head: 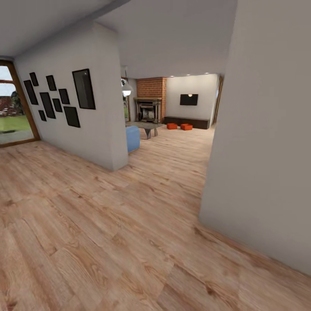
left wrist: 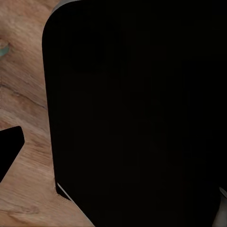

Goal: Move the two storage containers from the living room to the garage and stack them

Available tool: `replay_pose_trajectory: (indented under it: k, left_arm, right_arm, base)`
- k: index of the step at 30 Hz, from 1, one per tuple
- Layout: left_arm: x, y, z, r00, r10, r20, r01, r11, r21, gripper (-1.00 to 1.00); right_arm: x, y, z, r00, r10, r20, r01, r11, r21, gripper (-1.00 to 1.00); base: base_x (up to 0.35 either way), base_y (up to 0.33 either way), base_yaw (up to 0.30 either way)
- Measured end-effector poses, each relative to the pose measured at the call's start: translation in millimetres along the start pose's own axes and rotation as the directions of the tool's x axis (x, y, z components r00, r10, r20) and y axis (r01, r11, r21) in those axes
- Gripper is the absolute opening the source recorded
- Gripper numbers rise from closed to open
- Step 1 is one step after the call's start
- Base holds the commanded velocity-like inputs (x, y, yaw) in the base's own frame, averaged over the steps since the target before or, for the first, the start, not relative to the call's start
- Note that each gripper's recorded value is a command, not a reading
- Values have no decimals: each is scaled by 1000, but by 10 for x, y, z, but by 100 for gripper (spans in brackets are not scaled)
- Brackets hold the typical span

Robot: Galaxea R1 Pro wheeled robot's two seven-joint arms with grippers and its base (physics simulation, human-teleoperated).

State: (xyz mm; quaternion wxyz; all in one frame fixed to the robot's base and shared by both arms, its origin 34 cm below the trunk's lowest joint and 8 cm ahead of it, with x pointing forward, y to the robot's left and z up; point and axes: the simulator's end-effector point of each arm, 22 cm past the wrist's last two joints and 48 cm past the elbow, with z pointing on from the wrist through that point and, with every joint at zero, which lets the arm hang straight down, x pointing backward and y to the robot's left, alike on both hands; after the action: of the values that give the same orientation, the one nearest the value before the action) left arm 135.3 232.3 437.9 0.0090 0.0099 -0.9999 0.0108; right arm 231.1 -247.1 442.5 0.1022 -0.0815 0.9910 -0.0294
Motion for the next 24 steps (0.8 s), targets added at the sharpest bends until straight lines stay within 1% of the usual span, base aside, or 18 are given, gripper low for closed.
replay_pose_trajectory:
  k: [19, 24]
  left_arm:
    - [2, -4, 0, 1000, 0, -1, 0, 1000, 0, 100]
    - [1, -3, 0, 1000, 0, -1, 0, 1000, 0, 100]
  right_arm:
    - [-2, 0, 0, 1000, 0, 0, 0, 1000, 0, 100]
    - [-5, -1, 1, 1000, 0, 1, 0, 1000, 0, 100]
  base:
    - [323, 0, 269]
    - [323, 0, 80]
